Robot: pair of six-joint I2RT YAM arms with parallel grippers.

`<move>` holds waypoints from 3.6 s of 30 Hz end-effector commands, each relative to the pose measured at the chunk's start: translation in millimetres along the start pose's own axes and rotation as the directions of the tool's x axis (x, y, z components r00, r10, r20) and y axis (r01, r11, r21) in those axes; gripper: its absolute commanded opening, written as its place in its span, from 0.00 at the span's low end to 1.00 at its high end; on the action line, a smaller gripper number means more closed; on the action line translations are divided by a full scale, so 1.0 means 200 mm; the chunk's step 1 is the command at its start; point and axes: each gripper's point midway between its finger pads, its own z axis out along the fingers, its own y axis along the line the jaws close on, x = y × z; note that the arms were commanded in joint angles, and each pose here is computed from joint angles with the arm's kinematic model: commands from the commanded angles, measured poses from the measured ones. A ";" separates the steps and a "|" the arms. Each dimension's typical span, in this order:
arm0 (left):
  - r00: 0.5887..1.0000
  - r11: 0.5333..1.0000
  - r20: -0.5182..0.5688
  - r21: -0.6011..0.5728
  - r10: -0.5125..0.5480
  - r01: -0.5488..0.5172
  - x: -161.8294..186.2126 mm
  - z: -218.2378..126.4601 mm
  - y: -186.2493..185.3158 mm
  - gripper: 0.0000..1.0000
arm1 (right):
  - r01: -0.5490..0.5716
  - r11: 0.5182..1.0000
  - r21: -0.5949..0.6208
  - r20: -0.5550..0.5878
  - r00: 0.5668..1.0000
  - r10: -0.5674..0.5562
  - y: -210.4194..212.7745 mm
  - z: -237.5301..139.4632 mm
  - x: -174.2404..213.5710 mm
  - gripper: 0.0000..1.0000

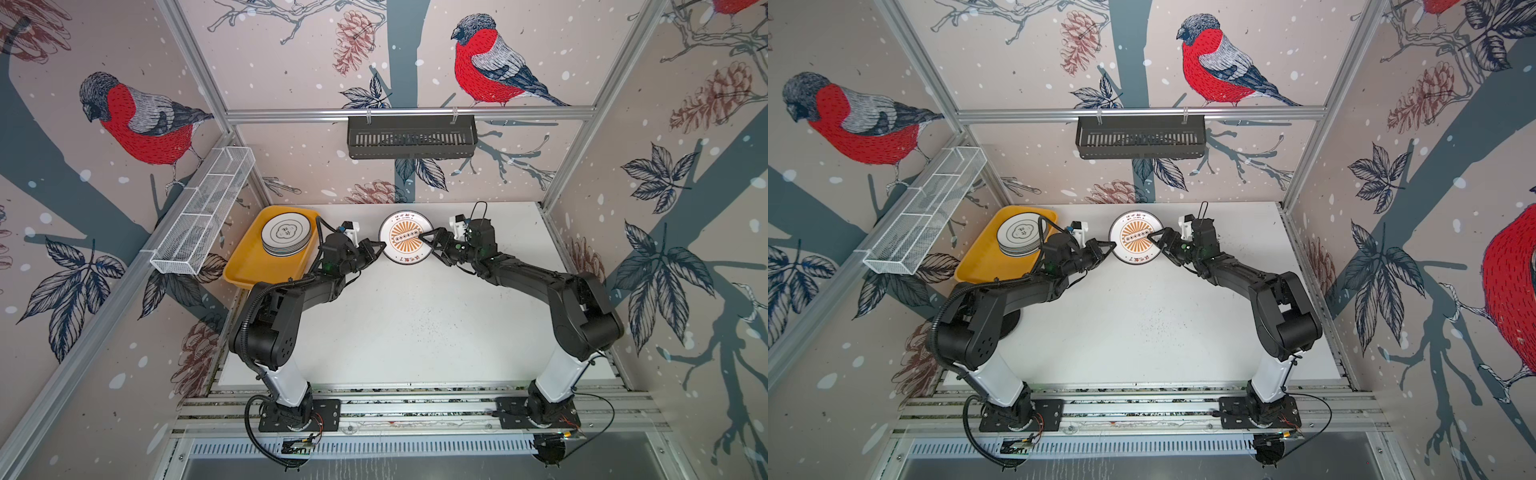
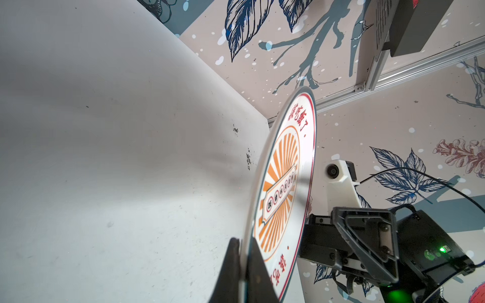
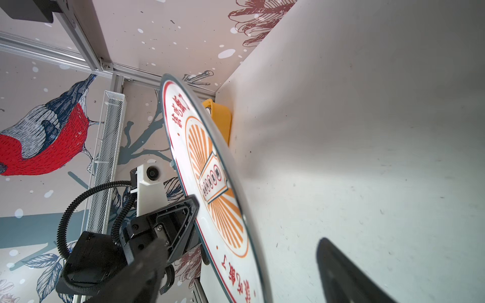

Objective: Place the plates into the plastic bin on the countertop
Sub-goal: 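Grasp the sunburst plate rim with the left gripper beside the right gripper, then carry the sunburst plate to the yellow bin with left gripper while right withdraws, then lower the sunburst plate onto the plate stack in the bin with the left gripper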

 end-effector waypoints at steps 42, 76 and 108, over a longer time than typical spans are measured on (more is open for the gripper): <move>0.993 0.996 0.088 -0.033 -0.079 0.082 -0.24 -0.22 0.10 0.05 | 0.171 0.970 0.173 0.255 0.944 -0.211 0.05 -0.25 -0.17 1.00; 0.892 0.954 0.404 -0.127 -0.201 0.272 -0.74 -0.93 0.63 0.05 | 0.204 0.970 0.131 0.292 0.927 -0.234 0.19 -0.37 -0.18 1.00; 0.688 0.855 0.643 -0.098 -0.336 0.509 -1.08 -1.27 1.15 0.05 | 0.144 0.977 0.158 0.309 0.933 -0.187 0.09 -0.38 -0.16 1.00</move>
